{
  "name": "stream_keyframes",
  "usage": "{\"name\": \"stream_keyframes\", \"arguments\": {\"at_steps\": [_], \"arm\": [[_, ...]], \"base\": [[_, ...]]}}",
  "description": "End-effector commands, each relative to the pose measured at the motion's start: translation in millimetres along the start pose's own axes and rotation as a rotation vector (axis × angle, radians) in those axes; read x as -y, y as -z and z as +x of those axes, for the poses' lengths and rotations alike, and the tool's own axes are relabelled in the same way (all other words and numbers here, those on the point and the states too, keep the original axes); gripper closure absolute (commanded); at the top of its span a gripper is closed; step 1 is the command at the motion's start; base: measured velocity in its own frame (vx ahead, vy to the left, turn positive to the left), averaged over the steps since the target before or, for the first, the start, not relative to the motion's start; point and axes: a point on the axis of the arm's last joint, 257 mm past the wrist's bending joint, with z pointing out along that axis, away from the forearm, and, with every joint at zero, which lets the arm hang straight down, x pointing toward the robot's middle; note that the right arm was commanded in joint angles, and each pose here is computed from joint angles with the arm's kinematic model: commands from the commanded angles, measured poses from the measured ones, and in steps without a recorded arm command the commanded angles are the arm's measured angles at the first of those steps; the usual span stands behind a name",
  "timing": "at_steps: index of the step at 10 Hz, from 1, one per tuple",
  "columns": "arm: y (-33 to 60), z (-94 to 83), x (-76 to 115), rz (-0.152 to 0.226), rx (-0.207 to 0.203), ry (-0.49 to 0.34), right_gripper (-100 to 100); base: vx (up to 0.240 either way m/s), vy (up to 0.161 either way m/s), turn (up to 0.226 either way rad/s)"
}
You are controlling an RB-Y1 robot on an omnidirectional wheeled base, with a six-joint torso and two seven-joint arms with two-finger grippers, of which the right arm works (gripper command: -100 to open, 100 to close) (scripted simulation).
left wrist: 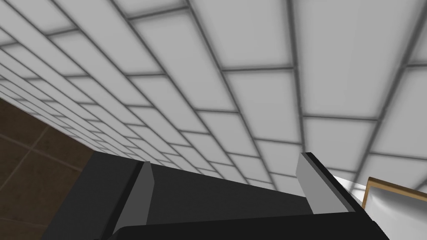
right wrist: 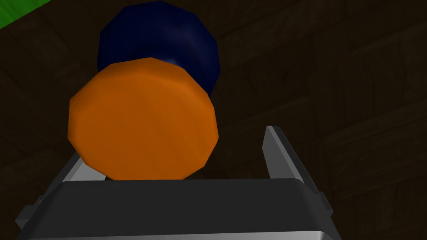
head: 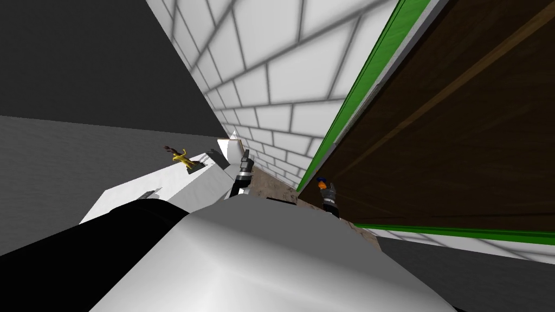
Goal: Pull the door open
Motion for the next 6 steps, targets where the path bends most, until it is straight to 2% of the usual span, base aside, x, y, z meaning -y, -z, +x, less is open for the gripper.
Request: {"name": "stream_keyframes", "arguments": {"at_steps": [1,3,4,6], "arm": [[-2.4,12.3,3.9,-0.005,-0.007,-0.076,-100],[-4.2,16.2,6.2,-0.009,0.0,-0.162,-100],[-4.2,16.2,6.2,-0.009,0.0,-0.171,-100],[-6.1,20.7,8.8,-0.013,0.009,-0.265,-100]], "base": [[-0.096,0.038,0.04],[-0.083,0.017,0.047],[-0.052,-0.005,0.015],[-0.06,-0.016,0.035]]}}
